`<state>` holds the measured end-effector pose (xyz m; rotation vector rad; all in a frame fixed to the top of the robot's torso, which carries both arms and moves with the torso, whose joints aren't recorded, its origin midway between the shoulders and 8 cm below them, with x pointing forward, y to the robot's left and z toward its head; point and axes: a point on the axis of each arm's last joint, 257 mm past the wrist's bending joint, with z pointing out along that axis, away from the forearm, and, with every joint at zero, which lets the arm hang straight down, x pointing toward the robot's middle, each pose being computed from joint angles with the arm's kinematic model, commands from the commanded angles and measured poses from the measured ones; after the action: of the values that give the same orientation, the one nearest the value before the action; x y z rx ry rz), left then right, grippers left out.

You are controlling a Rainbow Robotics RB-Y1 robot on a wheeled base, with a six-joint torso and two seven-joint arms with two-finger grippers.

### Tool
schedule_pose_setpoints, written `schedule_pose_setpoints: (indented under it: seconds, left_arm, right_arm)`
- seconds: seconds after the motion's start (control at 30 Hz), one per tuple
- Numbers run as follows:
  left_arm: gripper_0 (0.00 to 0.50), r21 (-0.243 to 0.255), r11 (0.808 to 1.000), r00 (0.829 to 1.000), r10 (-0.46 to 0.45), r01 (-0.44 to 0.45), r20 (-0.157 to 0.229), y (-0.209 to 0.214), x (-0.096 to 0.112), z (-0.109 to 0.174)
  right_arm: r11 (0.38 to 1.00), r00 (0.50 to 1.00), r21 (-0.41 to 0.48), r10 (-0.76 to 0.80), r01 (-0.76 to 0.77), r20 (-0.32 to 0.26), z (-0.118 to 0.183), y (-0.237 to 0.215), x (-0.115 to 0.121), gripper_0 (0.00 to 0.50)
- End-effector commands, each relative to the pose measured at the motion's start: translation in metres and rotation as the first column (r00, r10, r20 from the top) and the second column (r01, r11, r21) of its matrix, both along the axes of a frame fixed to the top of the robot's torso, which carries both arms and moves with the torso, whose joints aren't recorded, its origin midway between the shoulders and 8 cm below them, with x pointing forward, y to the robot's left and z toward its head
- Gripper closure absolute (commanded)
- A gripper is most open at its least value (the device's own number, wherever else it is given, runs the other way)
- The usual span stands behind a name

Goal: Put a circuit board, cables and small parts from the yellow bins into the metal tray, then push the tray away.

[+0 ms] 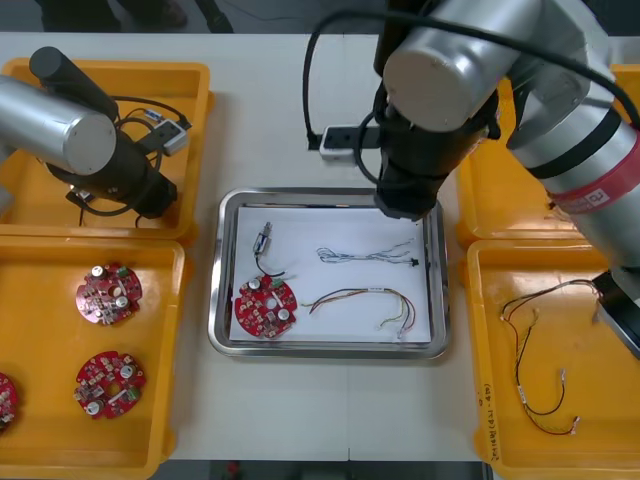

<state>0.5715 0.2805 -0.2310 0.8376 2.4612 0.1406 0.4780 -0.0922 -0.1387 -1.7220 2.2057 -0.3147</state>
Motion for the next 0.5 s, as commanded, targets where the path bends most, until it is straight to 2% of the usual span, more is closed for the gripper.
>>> schedule_pose_setpoints:
  seconds: [0.03, 0.13, 0.27, 0.5]
  left_arm:
    - [0.5, 0.009, 0.999, 0.999, 0.046, -0.046, -0.008, 0.027, -0.006, -0.003]
    - [0.5, 0.009, 0.999, 0.999, 0.049, -0.049, -0.009, 0.031, -0.007, -0.003]
    - [0.5, 0.007, 0.999, 0.999, 0.051, -0.051, -0.01, 0.032, -0.007, -0.002]
    - [0.5, -0.013, 0.998, 0.998, 0.066, -0.066, -0.003, 0.037, -0.005, 0.006]
  right_arm:
    - [0.987, 0.994, 0.157, -0.032, 0.016, 0.102, 0.072, 0.028, 0.013, 0.0]
    - [0.964, 0.988, 0.252, -0.114, 0.084, 0.108, 0.095, 0.022, 0.021, 0.0]
    - [0.914, 0.97, 0.357, -0.234, 0.195, 0.067, 0.114, 0.005, 0.025, 0.0]
    - [0.832, 0.909, 0.404, -0.417, 0.379, 0.007, 0.118, -0.042, 0.027, 0.0]
